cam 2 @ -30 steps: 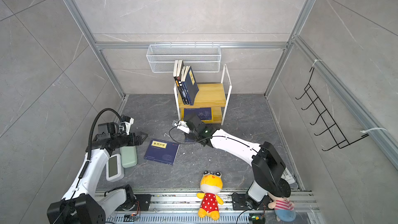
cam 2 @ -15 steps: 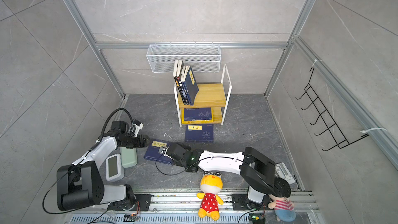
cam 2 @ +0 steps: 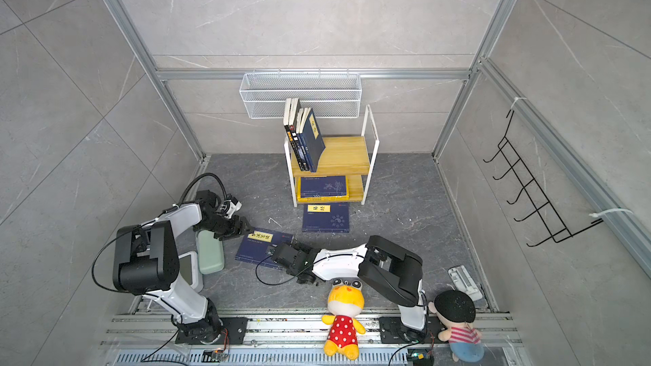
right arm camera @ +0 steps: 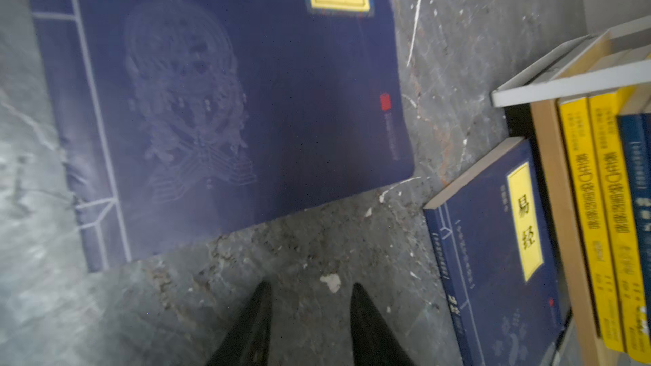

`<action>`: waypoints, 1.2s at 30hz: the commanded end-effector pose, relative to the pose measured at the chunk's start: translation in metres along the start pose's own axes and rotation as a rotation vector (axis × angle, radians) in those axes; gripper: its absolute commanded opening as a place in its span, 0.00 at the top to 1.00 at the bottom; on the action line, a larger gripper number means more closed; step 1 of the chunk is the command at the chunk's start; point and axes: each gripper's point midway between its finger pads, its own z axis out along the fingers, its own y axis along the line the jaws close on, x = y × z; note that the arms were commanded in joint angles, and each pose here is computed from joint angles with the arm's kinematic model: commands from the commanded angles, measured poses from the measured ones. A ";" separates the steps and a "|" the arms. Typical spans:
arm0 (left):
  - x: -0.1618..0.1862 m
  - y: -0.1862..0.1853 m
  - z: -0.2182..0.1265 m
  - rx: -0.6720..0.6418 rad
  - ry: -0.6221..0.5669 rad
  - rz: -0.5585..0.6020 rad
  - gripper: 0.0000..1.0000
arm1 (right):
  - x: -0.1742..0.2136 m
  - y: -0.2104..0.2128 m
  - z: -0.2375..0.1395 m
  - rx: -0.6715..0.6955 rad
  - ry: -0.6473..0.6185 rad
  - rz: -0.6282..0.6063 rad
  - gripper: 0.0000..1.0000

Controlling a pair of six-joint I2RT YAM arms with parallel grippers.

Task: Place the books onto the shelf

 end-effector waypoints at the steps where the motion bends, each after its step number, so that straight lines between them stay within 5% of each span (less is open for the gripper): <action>1: -0.001 -0.007 0.005 0.043 0.057 -0.034 0.30 | 0.002 0.004 0.015 -0.032 0.012 0.033 0.61; 14: 0.000 -0.027 0.004 0.111 0.086 -0.097 0.51 | 0.000 -0.010 0.039 -0.051 0.013 0.080 0.62; 28: -0.001 -0.042 -0.022 0.099 -0.002 -0.098 0.99 | -0.008 -0.020 0.039 -0.038 -0.001 0.129 0.62; 36: -0.003 -0.054 -0.037 0.125 -0.058 -0.091 1.00 | -0.004 -0.029 0.020 -0.006 -0.008 0.169 0.59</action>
